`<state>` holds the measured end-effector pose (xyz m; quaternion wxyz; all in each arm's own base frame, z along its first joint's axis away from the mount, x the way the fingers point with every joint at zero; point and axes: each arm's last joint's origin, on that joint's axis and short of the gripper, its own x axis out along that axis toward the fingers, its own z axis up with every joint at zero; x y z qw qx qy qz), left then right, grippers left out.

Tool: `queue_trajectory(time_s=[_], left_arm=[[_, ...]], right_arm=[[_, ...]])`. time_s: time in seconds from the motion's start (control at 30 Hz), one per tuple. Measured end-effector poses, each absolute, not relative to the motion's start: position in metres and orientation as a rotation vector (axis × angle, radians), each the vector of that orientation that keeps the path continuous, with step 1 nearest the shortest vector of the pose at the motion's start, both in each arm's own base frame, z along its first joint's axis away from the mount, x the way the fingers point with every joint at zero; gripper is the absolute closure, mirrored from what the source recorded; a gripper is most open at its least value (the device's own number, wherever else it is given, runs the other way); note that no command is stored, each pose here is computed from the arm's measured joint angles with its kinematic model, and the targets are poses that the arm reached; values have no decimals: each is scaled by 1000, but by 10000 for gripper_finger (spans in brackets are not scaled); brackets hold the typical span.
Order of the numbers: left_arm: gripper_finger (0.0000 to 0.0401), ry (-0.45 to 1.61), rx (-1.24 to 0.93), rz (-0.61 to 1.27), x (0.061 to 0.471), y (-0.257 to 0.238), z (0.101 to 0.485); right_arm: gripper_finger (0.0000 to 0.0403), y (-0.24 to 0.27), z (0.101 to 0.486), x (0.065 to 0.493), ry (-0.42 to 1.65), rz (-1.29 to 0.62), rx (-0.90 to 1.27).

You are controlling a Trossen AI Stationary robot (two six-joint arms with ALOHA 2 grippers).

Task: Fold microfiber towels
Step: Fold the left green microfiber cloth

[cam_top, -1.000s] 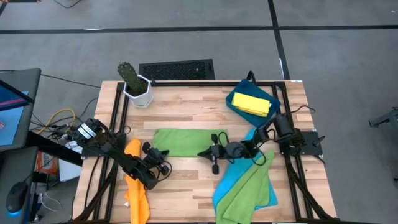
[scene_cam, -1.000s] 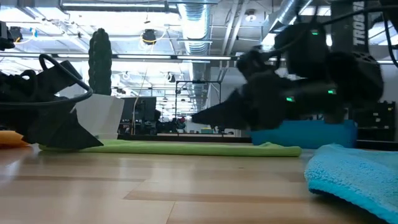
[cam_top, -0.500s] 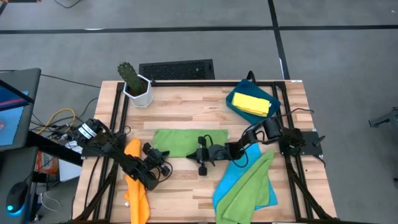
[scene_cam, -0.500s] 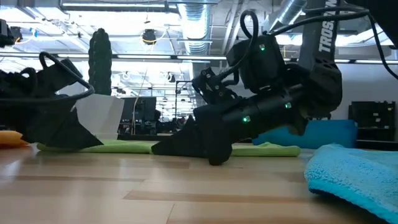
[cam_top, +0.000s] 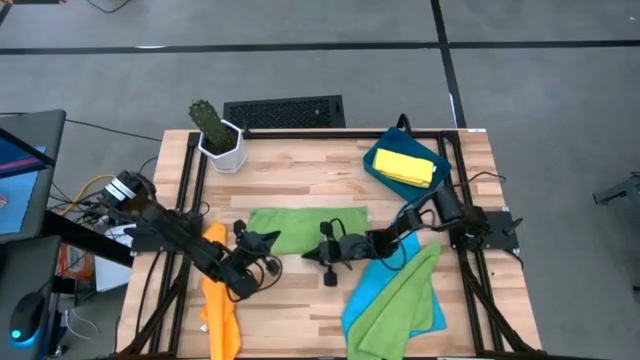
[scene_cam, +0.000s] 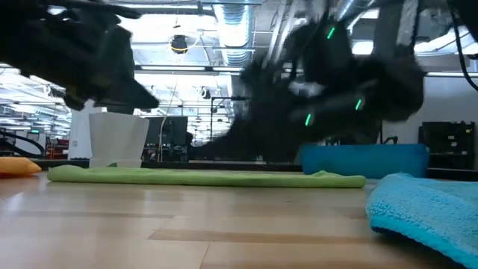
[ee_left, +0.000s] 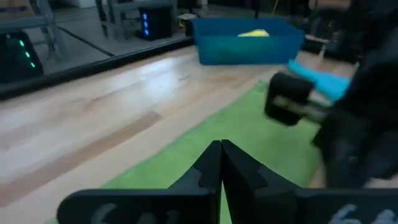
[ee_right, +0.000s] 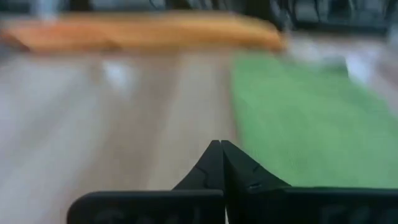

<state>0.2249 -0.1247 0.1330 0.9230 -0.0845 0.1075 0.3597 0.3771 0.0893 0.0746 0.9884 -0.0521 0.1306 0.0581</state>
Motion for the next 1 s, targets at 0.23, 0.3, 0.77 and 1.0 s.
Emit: queue_trajectory(time_s=[0.23, 0.3, 0.77, 1.0], left_arm=[[401, 217, -223, 670, 259, -122, 103], [401, 221, -232, 597, 269, -121, 96], [401, 247, -231, 523, 295, -104, 68], [401, 321, -221, 517, 293, -104, 55]], right_arm=[[385, 78, 88, 325, 246, 53, -62], [387, 72, 83, 304, 256, 19, -30], [387, 63, 31, 254, 350, -60, 41], [385, 61, 27, 249, 328, -63, 42]])
